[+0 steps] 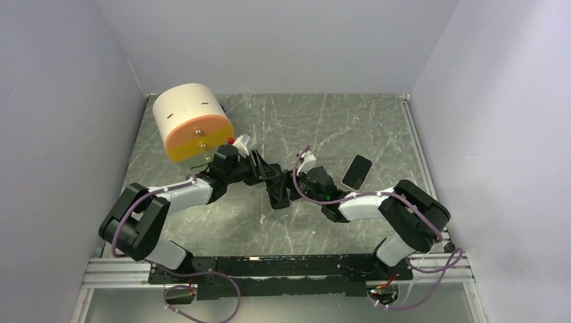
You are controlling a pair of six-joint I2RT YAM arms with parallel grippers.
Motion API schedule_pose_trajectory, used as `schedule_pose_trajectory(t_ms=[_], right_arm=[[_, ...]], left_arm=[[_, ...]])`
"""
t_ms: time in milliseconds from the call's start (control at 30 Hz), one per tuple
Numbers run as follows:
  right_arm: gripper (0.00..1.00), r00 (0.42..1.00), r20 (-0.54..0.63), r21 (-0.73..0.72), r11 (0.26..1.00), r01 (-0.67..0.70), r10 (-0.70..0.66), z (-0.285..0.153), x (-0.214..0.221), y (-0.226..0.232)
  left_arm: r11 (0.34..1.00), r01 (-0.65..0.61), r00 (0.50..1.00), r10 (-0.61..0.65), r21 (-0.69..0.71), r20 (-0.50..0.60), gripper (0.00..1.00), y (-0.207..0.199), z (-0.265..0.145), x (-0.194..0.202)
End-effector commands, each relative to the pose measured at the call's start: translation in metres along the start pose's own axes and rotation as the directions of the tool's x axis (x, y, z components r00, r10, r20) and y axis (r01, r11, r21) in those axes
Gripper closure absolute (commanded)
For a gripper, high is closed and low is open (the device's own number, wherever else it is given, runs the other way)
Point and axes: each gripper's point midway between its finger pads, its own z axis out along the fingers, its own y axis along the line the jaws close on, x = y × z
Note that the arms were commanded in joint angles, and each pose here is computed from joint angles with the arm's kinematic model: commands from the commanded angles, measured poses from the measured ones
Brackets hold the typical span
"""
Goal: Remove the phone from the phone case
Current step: Pick up the phone at the center of the board.
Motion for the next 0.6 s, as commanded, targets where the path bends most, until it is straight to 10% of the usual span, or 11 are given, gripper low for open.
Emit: schedule_pose_trajectory(t_ms=[0,200,400,567], right_arm=[[1.00,0.988,0.156,-0.123,0.992,0.037,-0.017,-0.002,-0.043,0.034],[0.99,0.981,0.187,-0.138,0.988,0.074,-0.047,-0.008,-0.051,0.039],[0.64,0.968,0.234,-0.133,0.983,0.126,-0.092,-0.020,-0.062,0.042],[0.21,0.952,0.294,-0.104,0.987,0.123,-0.088,-0.037,-0.080,0.043]], left_arm=[[0.999,-0.022,1.000,0.022,0.048,0.005,0.48,-0.011,0.004,0.003],[0.995,-0.058,0.998,0.056,0.080,0.022,0.66,-0.022,0.002,-0.002],[0.984,-0.122,0.989,0.110,0.133,0.097,0.97,-0.047,-0.014,-0.019],[0.975,-0.150,0.973,0.116,0.164,0.199,0.98,-0.065,-0.038,-0.039]])
